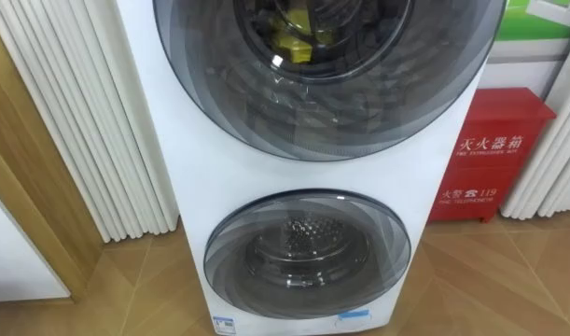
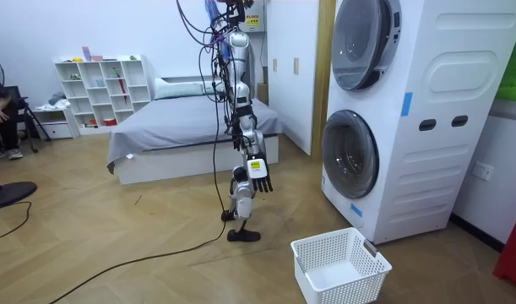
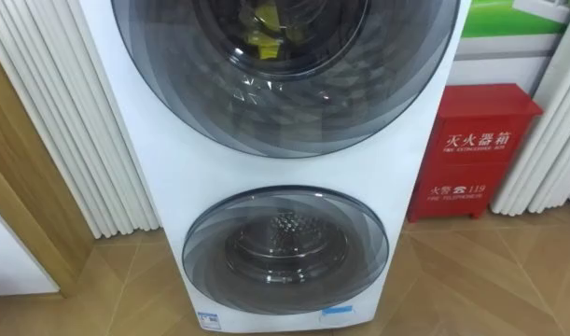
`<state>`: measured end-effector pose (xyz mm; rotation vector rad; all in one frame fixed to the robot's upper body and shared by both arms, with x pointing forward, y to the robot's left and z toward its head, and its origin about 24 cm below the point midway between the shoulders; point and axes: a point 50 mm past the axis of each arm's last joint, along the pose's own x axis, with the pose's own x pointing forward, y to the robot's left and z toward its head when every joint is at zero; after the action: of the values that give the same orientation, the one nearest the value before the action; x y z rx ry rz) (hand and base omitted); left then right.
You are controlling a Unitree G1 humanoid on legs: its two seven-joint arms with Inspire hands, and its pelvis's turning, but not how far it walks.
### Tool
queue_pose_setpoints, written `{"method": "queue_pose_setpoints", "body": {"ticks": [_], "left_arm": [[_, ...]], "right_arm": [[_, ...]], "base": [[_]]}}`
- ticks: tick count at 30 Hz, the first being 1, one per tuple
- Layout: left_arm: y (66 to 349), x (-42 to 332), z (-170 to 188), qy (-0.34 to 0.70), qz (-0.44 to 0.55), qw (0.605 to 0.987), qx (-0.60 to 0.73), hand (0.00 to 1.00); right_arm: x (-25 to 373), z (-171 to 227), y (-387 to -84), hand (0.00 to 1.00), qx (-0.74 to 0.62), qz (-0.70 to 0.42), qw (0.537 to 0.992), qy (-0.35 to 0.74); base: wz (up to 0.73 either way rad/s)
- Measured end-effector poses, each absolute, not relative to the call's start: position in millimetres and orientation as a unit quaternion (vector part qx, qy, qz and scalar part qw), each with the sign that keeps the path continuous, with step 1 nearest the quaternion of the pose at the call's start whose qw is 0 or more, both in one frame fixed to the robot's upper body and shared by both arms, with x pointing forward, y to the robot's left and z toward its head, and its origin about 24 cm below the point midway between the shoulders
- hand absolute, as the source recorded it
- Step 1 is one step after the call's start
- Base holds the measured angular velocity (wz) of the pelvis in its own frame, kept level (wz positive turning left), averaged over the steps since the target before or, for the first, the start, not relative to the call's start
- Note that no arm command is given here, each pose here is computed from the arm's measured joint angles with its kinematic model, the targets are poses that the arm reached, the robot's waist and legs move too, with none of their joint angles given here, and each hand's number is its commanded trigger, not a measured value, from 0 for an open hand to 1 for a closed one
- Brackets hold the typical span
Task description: Pick clothes from washing machine
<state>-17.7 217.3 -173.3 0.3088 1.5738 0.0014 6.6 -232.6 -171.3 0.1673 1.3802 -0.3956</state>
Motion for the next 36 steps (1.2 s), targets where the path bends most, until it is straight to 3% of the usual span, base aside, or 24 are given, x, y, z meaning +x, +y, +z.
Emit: {"method": "queue_pose_setpoints", "body": {"ticks": [29, 36], "left_arm": [[219, -12, -173, 0.69, 0.01, 0.712, 0.129, 0.0], [224, -6, -171, 0.675, 0.023, 0.725, 0.139, 0.0]], "right_arm": [[24, -170, -233, 0.0, 0.051, -0.184, 0.766, 0.614], [130, -134, -244, 0.0, 0.025, -0.191, 0.877, 0.441]], "base": [[0.0], [-0.02]]}}
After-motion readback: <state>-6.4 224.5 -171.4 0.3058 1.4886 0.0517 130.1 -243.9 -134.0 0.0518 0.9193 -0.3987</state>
